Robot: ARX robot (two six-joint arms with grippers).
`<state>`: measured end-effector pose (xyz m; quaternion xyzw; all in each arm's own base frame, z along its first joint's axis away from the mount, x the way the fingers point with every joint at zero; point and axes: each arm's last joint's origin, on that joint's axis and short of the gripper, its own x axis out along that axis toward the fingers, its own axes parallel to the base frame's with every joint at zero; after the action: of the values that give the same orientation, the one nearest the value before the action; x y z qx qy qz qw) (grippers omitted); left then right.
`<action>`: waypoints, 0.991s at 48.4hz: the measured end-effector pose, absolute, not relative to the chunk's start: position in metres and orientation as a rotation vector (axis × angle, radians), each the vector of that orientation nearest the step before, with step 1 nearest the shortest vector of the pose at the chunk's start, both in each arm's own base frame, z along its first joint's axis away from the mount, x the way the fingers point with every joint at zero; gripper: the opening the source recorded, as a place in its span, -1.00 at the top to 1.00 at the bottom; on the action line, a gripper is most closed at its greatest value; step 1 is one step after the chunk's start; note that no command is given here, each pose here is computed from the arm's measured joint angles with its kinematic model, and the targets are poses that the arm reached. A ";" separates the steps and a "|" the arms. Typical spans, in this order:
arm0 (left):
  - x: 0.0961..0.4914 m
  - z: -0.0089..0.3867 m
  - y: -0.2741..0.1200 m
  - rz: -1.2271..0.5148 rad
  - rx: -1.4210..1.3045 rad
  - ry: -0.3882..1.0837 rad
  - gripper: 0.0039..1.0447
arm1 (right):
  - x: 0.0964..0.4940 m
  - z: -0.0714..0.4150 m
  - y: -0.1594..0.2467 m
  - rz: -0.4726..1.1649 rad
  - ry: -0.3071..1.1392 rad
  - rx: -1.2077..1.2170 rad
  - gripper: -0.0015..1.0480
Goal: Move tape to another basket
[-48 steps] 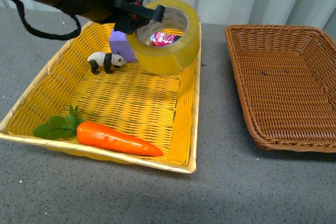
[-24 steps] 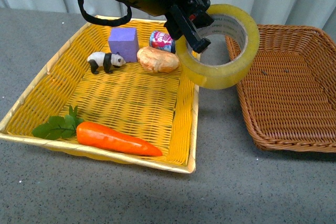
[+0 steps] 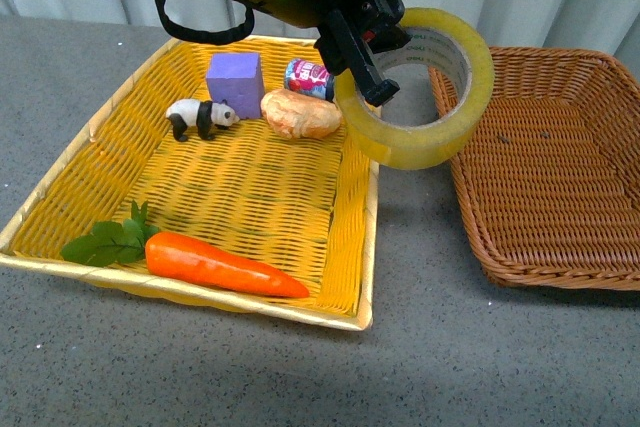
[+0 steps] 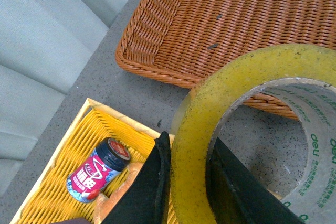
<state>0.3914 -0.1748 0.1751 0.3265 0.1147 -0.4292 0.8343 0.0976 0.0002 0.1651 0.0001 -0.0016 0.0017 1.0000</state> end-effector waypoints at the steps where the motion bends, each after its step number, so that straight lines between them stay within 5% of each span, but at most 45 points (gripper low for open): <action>1: 0.391 0.175 -0.175 -0.909 0.692 0.243 0.69 | 0.098 0.165 0.000 0.003 -0.003 0.000 -0.83; 19: 0.391 0.175 -0.175 -0.908 0.695 0.242 0.69 | 0.098 0.165 0.000 0.003 -0.003 0.000 -0.83; 28: 0.391 0.175 -0.175 -0.907 0.697 0.242 0.69 | 0.106 0.167 -0.001 -0.030 0.391 -0.071 -0.83; 48: 0.391 0.175 -0.175 -0.908 0.699 0.241 0.70 | 0.204 0.200 0.019 0.197 0.544 -0.042 -0.83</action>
<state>0.3915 -0.1747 0.1750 0.3300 0.1137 -0.4283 0.8335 0.2041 0.0194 0.2004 -0.0206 0.2684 0.0969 0.9582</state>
